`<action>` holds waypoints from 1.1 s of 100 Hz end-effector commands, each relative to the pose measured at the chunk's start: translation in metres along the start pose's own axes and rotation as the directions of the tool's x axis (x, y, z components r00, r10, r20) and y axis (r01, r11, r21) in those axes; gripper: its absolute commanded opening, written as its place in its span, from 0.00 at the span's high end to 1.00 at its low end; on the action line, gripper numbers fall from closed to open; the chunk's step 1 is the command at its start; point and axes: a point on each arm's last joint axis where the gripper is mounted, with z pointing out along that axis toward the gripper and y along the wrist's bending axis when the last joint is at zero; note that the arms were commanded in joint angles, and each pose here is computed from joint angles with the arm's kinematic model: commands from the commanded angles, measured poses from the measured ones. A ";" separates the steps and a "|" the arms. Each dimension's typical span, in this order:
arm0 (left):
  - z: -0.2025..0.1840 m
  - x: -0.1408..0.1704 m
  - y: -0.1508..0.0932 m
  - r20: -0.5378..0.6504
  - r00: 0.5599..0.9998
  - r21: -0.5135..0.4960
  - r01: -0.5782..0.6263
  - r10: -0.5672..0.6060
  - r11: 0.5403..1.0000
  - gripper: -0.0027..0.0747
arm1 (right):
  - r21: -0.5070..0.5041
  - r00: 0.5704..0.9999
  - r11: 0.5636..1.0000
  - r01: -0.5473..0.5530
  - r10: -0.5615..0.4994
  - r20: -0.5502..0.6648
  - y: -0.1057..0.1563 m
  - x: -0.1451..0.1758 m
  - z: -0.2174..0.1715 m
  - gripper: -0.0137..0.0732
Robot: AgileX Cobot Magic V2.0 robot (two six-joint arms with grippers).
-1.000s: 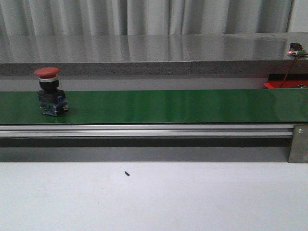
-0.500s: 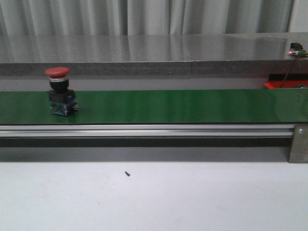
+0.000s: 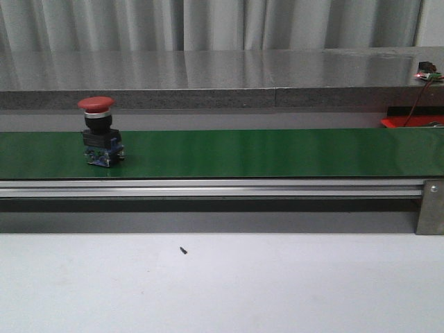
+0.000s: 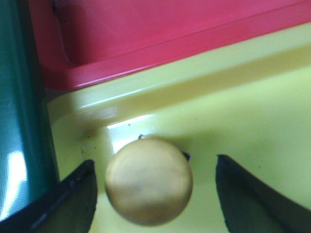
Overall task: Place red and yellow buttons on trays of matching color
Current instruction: 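Move the right gripper back over the red button on the belt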
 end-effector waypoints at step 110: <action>-0.004 -0.012 -0.002 0.074 0.997 0.012 0.002 -0.003 1.000 0.99 | -0.349 0.744 0.658 0.668 -0.602 0.290 0.180 -0.032 -0.121 0.21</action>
